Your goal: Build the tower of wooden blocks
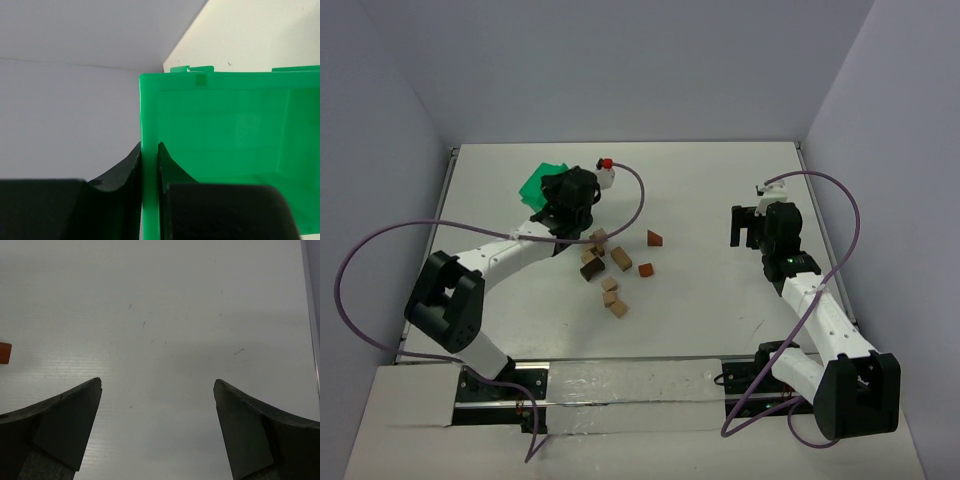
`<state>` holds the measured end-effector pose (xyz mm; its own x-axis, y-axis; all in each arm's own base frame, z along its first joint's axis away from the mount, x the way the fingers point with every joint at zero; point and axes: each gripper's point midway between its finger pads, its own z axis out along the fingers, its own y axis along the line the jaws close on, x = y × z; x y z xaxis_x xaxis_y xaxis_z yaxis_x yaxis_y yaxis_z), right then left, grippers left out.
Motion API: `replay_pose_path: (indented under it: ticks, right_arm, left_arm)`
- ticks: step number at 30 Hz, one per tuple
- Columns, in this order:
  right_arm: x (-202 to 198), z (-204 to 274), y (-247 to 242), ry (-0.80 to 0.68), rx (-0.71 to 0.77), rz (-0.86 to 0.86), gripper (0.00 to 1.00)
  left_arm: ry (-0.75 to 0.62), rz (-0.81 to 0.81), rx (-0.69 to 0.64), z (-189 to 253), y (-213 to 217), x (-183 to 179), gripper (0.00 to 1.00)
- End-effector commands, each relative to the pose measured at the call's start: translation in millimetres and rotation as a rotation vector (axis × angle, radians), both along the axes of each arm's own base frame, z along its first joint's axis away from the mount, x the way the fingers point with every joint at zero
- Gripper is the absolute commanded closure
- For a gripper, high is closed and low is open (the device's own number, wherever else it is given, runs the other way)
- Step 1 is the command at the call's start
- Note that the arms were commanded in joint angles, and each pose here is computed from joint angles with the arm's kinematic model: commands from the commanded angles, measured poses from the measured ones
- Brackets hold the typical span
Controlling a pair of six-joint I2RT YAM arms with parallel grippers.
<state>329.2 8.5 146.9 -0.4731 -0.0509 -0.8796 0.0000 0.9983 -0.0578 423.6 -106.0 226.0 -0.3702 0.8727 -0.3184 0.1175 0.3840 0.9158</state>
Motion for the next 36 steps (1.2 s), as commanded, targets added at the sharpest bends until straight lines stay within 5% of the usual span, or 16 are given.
replay_pose_path:
  ticks: [1, 5, 19, 36]
  right_arm:
    - [12.3, 22.5, 1.4, -0.067, 0.000, 0.000, 0.00]
    - [12.9, 20.0, 2.8, -0.057, 0.003, 0.006, 0.00]
    - [12.8, 14.4, 5.9, -0.035, 0.013, 0.018, 0.00]
    - [13.0, 8.8, 5.7, -0.018, 0.012, 0.018, 0.00]
  left_arm:
    - [0.124, -0.001, -0.130, -1.7, 27.1, 4.3, 1.00]
    - [0.293, 0.031, -0.284, 0.2, 62.6, 6.5, 1.00]
    - [0.455, 0.367, -0.961, -65.8, 221.0, 2.3, 1.00]
    - [0.456, 0.511, -1.129, -148.4, 272.8, -32.1, 0.99]
